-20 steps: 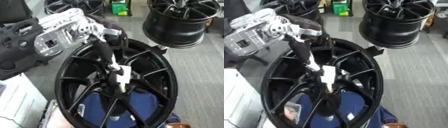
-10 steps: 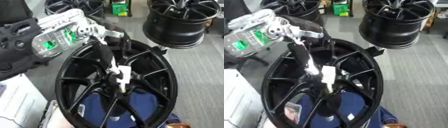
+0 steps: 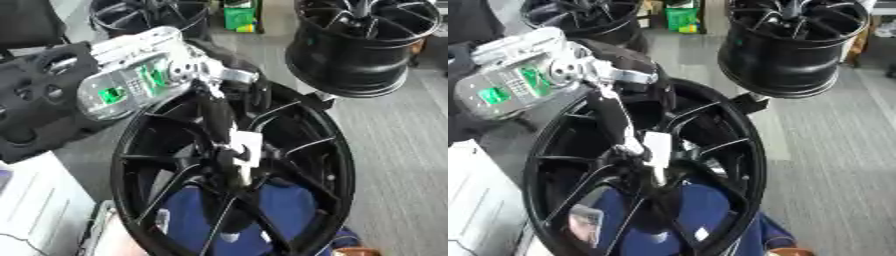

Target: Pull the pin out of the wheel hub.

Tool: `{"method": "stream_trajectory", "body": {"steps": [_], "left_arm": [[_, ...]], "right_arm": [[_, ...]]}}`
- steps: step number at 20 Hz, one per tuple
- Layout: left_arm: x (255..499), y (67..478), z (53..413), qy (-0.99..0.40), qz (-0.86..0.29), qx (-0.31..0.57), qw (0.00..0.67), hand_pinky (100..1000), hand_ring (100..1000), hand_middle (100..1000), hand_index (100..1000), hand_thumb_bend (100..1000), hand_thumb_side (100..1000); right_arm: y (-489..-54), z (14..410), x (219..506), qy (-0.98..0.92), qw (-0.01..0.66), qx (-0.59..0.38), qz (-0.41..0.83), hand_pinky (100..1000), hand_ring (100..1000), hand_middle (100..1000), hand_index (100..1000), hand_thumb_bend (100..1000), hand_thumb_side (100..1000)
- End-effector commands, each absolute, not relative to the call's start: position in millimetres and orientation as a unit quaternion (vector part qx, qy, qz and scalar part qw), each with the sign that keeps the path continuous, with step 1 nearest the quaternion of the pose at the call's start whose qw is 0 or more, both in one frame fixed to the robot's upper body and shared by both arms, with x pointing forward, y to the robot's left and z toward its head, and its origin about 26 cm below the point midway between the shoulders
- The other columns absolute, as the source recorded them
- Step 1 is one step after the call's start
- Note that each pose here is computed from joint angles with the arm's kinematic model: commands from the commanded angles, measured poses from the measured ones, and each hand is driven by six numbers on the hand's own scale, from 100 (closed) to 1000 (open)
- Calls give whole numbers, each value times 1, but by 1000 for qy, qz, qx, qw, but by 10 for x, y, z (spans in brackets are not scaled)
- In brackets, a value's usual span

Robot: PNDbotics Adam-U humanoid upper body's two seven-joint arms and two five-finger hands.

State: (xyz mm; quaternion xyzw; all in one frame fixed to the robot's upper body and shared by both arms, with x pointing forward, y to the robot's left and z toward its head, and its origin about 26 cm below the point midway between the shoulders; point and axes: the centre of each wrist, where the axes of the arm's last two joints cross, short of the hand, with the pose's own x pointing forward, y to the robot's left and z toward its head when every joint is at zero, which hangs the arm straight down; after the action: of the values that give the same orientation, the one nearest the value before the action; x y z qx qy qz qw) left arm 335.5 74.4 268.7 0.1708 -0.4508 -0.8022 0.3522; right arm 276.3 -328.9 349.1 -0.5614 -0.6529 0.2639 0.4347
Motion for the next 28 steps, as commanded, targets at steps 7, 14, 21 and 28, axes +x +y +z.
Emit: {"method": "stream_trajectory", "body": {"steps": [7, 14, 21, 28], "left_arm": [[3321, 683, 2736, -373, -792, 171, 452, 797, 811, 766, 843, 574, 359], [3281, 676, 2723, -372, -790, 171, 456, 799, 814, 769, 843, 572, 355], [3309, 770, 2657, -364, -788, 164, 468, 804, 818, 775, 850, 565, 265], [3357, 861, 2599, -356, -785, 160, 480, 810, 821, 782, 849, 573, 319]], "right_arm": [[-3299, 3562, 2725, -648, 418, -579, 266, 867, 711, 773, 828, 100, 100], [-3302, 3546, 2728, -646, 419, -579, 268, 867, 712, 773, 829, 100, 100], [-3302, 3551, 2727, -648, 417, -579, 267, 868, 712, 773, 829, 100, 100], [-3303, 3540, 2729, -648, 417, -579, 266, 867, 711, 772, 828, 100, 100]]}}
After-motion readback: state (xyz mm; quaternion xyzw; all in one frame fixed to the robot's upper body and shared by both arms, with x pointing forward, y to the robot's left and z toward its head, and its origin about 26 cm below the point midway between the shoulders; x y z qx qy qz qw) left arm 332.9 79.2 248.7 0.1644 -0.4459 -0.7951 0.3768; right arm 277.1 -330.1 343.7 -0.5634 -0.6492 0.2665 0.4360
